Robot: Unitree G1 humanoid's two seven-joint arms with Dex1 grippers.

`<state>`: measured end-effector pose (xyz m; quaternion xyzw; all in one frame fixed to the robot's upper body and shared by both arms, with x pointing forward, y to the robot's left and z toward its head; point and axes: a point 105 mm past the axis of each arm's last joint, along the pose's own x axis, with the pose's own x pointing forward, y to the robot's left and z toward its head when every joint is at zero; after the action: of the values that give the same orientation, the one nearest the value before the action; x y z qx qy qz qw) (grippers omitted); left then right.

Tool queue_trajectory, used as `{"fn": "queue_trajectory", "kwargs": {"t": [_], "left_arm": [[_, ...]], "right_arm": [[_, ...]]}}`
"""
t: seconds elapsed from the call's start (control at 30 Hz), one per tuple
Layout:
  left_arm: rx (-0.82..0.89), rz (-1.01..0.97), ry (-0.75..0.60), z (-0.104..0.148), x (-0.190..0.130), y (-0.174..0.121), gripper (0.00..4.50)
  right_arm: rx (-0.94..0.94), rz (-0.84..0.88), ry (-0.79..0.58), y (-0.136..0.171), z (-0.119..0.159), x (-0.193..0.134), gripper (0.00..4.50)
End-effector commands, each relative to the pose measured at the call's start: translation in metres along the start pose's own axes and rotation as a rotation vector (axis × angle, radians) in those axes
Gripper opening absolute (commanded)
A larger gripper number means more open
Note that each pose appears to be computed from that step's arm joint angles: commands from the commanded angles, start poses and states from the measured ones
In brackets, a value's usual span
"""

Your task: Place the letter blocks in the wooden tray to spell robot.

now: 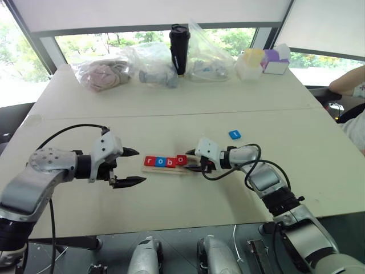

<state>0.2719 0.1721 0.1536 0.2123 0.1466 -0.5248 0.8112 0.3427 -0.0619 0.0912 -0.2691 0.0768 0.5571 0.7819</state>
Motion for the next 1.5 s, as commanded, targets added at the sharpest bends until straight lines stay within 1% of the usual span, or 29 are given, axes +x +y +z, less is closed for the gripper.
{"fn": "queue_trajectory", "kwargs": {"t": [0.03, 0.07, 0.23, 0.37, 0.6, 0.67, 0.77, 0.93, 1.0, 1.07, 1.13, 1.27, 1.37, 1.5], "left_arm": [[0.037, 0.021, -0.023, 0.008, -0.005, 0.002, 4.50], [0.036, 0.022, -0.023, 0.008, -0.005, 0.002, 4.50], [0.032, 0.026, -0.024, 0.007, -0.005, 0.003, 4.50], [0.031, 0.030, -0.023, 0.006, -0.004, 0.004, 4.50], [0.029, 0.037, -0.023, 0.004, -0.003, 0.004, 4.50], [0.029, 0.036, -0.028, 0.005, -0.002, 0.004, 4.50], [0.032, 0.031, -0.034, 0.006, 0.000, 0.005, 4.50], [0.036, 0.027, -0.036, 0.007, 0.001, 0.006, 4.50], [0.037, 0.025, -0.035, 0.007, 0.001, 0.006, 4.50], [0.037, 0.024, -0.035, 0.006, 0.001, 0.006, 4.50], [0.035, 0.025, -0.033, 0.005, 0.001, 0.006, 4.50], [0.033, 0.026, -0.032, 0.005, 0.002, 0.006, 4.50], [0.033, 0.027, -0.034, 0.005, 0.002, 0.007, 4.50], [0.032, 0.028, -0.034, 0.005, 0.003, 0.007, 4.50]], "right_arm": [[-0.024, 0.027, -0.020, 0.006, 0.006, 0.001, 4.21], [-0.025, 0.030, -0.021, 0.007, 0.006, 0.001, 4.48], [-0.021, 0.033, -0.028, 0.007, 0.007, 0.001, 4.48], [-0.009, 0.007, -0.038, 0.000, 0.010, 0.001, 4.48], [0.006, -0.032, -0.047, -0.008, 0.016, -0.011, 4.48], [-0.027, -0.034, -0.015, -0.006, 0.012, -0.014, 4.48], [-0.113, -0.039, 0.060, -0.007, -0.003, -0.017, 4.48], [-0.162, -0.077, 0.080, -0.019, -0.008, -0.020, 4.48], [-0.127, -0.070, 0.038, -0.018, -0.002, -0.020, 4.48], [-0.082, -0.034, -0.033, -0.011, 0.010, -0.019, 4.48], [-0.046, 0.023, -0.074, 0.001, 0.016, -0.019, 4.48], [-0.036, 0.069, -0.079, 0.013, 0.018, -0.017, 4.48], [-0.028, 0.066, -0.069, 0.012, 0.016, -0.013, 4.48], [0.004, 0.049, -0.055, 0.005, 0.009, -0.008, 4.48]]}}
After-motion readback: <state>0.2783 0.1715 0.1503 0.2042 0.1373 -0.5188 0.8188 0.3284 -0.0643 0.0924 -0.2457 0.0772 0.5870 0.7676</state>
